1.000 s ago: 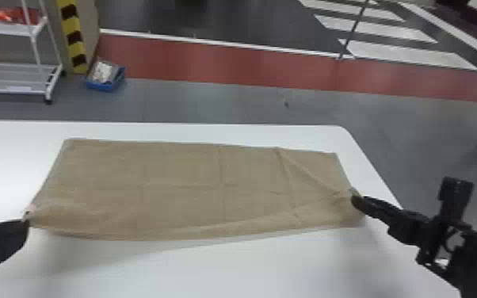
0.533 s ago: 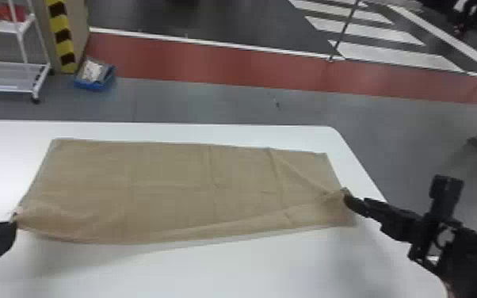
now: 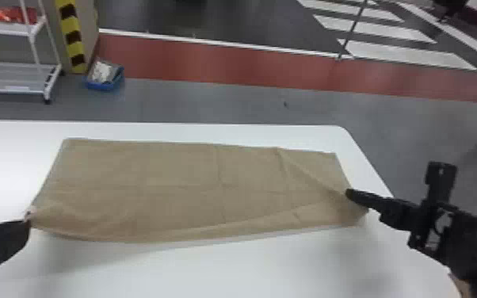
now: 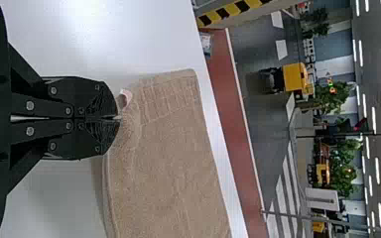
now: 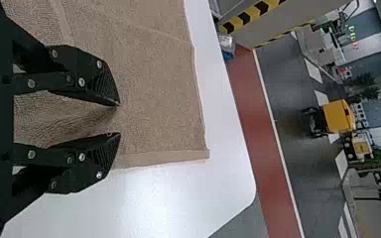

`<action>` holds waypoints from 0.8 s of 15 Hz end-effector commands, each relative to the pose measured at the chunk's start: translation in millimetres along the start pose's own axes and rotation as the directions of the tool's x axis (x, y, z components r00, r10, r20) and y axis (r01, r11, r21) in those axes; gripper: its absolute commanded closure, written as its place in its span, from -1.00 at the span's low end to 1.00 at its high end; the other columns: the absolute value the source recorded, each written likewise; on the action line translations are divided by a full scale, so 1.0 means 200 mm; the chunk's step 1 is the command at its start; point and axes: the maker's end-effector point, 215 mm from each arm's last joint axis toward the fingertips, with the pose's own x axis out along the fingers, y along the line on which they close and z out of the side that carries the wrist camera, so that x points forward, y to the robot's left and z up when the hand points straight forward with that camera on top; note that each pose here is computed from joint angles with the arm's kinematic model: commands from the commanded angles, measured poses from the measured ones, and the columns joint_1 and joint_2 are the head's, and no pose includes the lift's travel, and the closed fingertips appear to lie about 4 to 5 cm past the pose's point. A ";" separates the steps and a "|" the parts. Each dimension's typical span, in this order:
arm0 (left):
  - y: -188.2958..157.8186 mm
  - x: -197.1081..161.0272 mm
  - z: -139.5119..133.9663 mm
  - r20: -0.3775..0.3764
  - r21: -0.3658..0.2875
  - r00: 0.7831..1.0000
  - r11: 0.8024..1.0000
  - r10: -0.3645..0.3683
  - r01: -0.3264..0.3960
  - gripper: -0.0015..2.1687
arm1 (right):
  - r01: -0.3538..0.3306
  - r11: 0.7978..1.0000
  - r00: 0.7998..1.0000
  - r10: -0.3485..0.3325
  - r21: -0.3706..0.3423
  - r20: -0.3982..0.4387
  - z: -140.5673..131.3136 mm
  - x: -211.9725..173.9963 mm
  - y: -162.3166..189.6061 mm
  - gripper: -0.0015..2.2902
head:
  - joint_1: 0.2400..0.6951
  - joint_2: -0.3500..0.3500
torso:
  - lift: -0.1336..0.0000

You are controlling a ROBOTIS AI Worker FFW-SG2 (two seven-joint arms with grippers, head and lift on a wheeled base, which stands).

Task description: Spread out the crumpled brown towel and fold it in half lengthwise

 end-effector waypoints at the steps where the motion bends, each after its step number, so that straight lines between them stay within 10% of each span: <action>1: 0.00 0.00 0.01 0.003 0.000 1.000 1.000 0.000 0.000 0.51 | -0.011 1.000 1.000 0.011 0.013 -0.015 -0.03 -0.03 0.00 0.06 | 1.00 -0.72 | -0.85; 12: 0.11 -0.26 -0.10 -0.138 0.037 0.984 0.993 0.115 -0.111 0.51 | -0.101 0.994 0.981 0.091 0.050 0.173 0.24 -0.30 -0.14 0.13 | 1.00 -0.80 | -0.85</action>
